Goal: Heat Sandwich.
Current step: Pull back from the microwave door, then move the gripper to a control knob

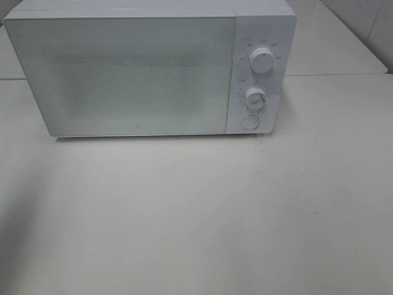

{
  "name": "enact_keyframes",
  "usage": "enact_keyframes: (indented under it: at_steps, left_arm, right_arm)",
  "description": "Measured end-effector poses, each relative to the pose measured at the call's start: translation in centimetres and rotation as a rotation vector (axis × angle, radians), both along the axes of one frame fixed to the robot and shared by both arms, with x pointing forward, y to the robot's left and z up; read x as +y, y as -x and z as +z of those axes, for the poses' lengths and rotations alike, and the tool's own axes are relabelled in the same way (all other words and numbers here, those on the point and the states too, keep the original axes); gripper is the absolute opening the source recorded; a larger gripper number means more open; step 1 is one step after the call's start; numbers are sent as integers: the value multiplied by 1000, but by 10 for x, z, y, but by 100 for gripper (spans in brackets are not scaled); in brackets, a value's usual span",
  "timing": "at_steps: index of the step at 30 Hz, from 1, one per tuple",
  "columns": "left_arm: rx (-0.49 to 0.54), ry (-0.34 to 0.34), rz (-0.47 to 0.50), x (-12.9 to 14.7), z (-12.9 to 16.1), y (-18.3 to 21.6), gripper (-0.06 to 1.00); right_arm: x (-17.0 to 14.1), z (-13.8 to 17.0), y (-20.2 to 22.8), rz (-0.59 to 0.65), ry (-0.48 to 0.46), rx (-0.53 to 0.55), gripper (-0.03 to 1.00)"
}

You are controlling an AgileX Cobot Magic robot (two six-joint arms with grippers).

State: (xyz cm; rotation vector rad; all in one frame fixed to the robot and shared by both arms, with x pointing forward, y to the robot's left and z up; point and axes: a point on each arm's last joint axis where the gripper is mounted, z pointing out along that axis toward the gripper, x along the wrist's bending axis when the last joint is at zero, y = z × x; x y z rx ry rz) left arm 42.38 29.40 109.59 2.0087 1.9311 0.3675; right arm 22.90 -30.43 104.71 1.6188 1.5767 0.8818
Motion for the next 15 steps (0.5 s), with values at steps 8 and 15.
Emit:
enact_keyframes:
  at_steps: [8, 15]
  left_arm:
    - [-60, -17, 5, 5, -22, 47, 99]
    - [-177, -39, -30, 5, -29, 84, 99]
  right_arm:
    - [0, 0, 0, 0, 0, 0, 77]
    - [0, 0, 0, 0, 0, 0, 77]
